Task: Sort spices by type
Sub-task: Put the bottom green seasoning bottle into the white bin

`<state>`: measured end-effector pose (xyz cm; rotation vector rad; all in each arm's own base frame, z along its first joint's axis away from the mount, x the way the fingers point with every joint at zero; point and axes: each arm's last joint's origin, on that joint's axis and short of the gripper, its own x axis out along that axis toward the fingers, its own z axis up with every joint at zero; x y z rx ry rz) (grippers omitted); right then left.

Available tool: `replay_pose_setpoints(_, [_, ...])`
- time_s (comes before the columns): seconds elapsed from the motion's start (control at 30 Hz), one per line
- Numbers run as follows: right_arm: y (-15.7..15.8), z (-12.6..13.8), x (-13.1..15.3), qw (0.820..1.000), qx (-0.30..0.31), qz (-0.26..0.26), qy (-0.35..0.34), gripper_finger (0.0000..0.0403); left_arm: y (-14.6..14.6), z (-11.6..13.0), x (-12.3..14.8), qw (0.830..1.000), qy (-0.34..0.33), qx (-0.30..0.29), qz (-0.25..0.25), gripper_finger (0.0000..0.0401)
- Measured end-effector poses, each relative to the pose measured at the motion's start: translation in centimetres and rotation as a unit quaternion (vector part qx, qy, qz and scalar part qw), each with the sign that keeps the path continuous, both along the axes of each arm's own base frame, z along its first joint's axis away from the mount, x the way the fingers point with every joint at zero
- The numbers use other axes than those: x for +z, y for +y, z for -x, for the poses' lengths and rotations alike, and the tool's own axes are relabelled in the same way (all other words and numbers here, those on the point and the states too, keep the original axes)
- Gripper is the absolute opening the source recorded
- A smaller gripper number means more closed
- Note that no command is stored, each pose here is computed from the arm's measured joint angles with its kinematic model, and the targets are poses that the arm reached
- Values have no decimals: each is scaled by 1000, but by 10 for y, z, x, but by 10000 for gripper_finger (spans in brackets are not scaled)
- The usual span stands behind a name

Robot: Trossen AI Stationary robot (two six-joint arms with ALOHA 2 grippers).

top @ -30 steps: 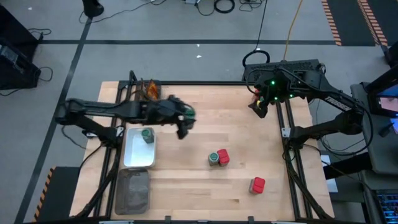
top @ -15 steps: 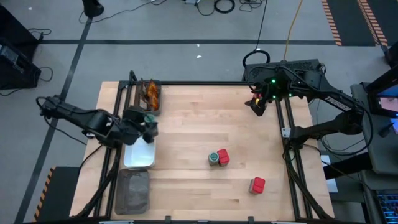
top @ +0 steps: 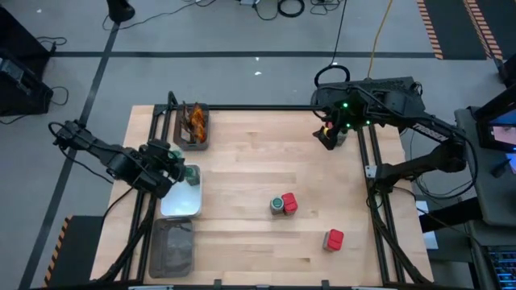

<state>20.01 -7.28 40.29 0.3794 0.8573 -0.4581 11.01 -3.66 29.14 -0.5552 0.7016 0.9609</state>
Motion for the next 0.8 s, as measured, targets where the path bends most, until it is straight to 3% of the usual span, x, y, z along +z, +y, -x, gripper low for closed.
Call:
replay_pose_setpoints(0.23, [-4, -12, -9, 1000, 1, -7, 21, 303, 0, 5, -6, 999, 23, 45, 9, 204])
replay_pose_setpoints(0.47, [-5, -14, -10, 1000, -1, -9, 23, 303, -3, 3, -37, 993, 78, 91, 13, 204])
replay_pose_setpoints(0.8, [-5, -13, -9, 1000, -9, -14, 19, 303, -4, -5, -55, 987, 48, 147, -31, 204])
